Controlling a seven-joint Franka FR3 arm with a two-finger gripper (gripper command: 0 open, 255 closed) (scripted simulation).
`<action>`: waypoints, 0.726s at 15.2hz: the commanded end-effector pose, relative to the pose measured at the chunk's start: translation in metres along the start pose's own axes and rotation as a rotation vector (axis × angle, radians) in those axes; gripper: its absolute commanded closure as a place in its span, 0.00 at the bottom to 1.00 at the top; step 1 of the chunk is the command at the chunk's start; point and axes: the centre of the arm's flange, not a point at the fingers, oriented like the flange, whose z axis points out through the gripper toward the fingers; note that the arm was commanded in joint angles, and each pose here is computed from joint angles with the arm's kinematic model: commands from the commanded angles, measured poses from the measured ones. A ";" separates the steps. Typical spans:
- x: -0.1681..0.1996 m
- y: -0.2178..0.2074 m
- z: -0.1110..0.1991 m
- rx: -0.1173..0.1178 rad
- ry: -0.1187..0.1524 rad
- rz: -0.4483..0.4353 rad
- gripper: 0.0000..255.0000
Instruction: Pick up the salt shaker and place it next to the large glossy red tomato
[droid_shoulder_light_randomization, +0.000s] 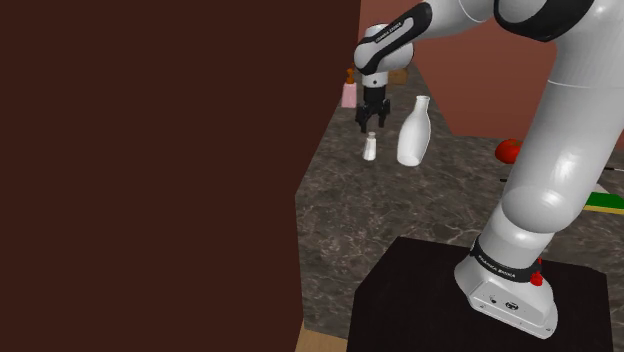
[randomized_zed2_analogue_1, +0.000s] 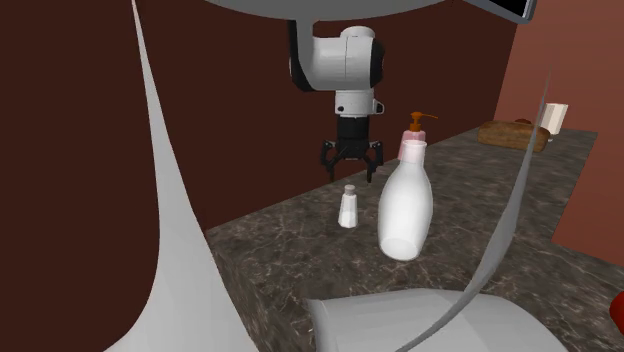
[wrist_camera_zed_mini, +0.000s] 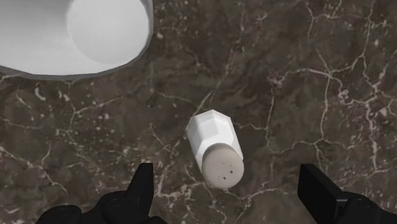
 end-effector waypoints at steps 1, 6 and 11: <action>0.000 0.000 0.011 0.000 0.001 0.000 0.00; 0.000 0.000 0.019 0.000 0.001 0.000 0.00; 0.000 0.000 0.019 0.000 0.001 0.000 1.00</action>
